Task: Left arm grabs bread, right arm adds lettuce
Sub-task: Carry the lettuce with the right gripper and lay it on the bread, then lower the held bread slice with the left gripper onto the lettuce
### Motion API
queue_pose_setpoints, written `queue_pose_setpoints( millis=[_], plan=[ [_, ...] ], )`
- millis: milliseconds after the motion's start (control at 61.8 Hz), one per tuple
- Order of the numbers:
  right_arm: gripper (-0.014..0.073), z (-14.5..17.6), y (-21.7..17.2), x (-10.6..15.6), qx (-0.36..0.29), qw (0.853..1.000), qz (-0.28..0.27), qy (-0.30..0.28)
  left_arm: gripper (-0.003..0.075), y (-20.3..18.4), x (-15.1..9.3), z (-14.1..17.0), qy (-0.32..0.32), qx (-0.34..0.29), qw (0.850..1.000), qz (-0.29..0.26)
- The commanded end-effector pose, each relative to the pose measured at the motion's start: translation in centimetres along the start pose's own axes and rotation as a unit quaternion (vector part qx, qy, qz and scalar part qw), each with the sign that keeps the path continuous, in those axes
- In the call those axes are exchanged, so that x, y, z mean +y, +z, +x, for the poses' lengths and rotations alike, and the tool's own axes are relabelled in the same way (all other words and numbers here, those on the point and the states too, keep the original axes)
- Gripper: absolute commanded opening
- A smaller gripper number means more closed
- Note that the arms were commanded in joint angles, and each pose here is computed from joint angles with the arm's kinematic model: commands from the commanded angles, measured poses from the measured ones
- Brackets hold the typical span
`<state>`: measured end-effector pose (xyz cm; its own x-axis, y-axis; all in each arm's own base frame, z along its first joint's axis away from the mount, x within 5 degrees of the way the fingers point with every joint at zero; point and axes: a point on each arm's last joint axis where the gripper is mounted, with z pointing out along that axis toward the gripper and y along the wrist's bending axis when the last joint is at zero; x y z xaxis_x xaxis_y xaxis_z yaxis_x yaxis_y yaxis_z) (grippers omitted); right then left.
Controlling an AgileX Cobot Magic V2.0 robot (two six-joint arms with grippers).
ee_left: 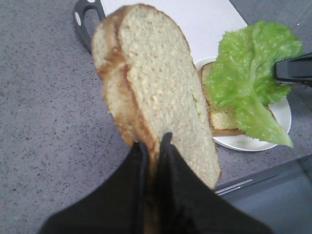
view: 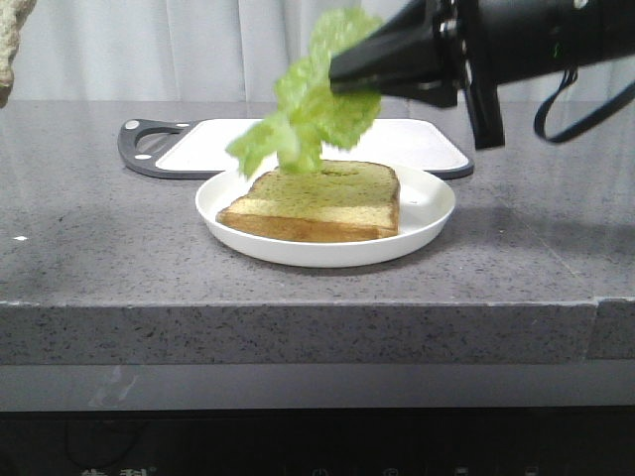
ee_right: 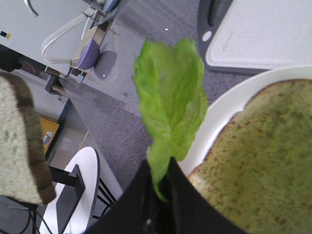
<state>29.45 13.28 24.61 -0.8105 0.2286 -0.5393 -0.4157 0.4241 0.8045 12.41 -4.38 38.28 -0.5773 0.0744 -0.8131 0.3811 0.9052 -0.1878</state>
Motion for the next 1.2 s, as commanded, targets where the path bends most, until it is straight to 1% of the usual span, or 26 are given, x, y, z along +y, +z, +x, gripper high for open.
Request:
queue_pose_setpoints(
  millis=[0, 32, 113, 307, 388, 485, 598, 663, 809, 857, 986, 1083, 1180],
  plan=[
    [-0.0111, -0.9, 0.1, 0.7, -0.027, 0.999, -0.033, 0.009, -0.002, -0.7, -0.3, -1.2, -0.007, -0.047, 0.999, 0.005],
    [-0.0099, -0.8, 0.3, 0.3, -0.023, 0.999, -0.031, 0.014, -0.002, -0.7, -0.3, -1.2, -0.007, -0.047, 0.999, 0.005],
    [-0.001, -0.6, 0.6, -0.3, -0.015, 0.999, -0.027, 0.02, -0.002, -0.7, -0.3, -1.2, -0.007, -0.047, 0.999, 0.005],
    [0.0373, -0.5, 0.5, -0.6, -0.008, 1.0, -0.012, 0.01, -0.002, -0.6, -0.3, -1.2, -0.007, -0.047, 0.999, 0.005],
    [0.0454, -0.3, 0.5, -0.9, 0.001, 1.0, 0.004, 0.001, -0.002, -0.6, -0.3, -1.2, -0.007, -0.047, 0.999, 0.005],
    [0.0462, -0.1, 0.5, -1.2, 0.016, 1.0, 0.023, -0.008, -0.002, -0.6, -0.3, -1.2, -0.007, -0.047, 0.999, 0.005],
    [0.0462, 0.1, 0.1, -0.9, 0.032, 0.998, 0.045, -0.032, -0.002, -0.6, -0.3, -1.2, -0.01, -0.048, 0.999, 0.008],
    [0.0462, 0.0, -0.4, -0.4, 0.034, 0.997, 0.058, -0.044, -0.002, -0.6, -0.4, -1.2, -0.014, -0.049, 0.999, 0.014],
    [0.0462, -0.2, -2.1, 1.2, 0.036, 0.989, 0.102, -0.097, -0.002, -0.4, -0.7, -1.5, -0.028, -0.053, 0.998, 0.032],
    [0.0462, -0.3, -2.8, 1.9, 0.034, 0.986, 0.117, -0.114, -0.002, 0.0, -0.8, -1.6, -0.04, -0.052, 0.997, 0.045],
    [0.0461, -0.4, -4.6, 3.4, 0.026, 0.973, 0.166, -0.16, -0.002, 1.4, -0.9, -2.2, -0.044, -0.045, 0.994, 0.088],
    [0.0461, -0.5, -6.1, 4.8, 0.014, 0.963, 0.19, -0.189, -0.002, 3.1, -1.1, -3.0, -0.056, -0.043, 0.988, 0.138],
    [0.0461, -0.3, -7.4, 6.3, 0.001, 0.956, 0.203, -0.211, -0.002, 5.1, -1.2, -3.7, -0.064, -0.044, 0.978, 0.194]
  ],
)
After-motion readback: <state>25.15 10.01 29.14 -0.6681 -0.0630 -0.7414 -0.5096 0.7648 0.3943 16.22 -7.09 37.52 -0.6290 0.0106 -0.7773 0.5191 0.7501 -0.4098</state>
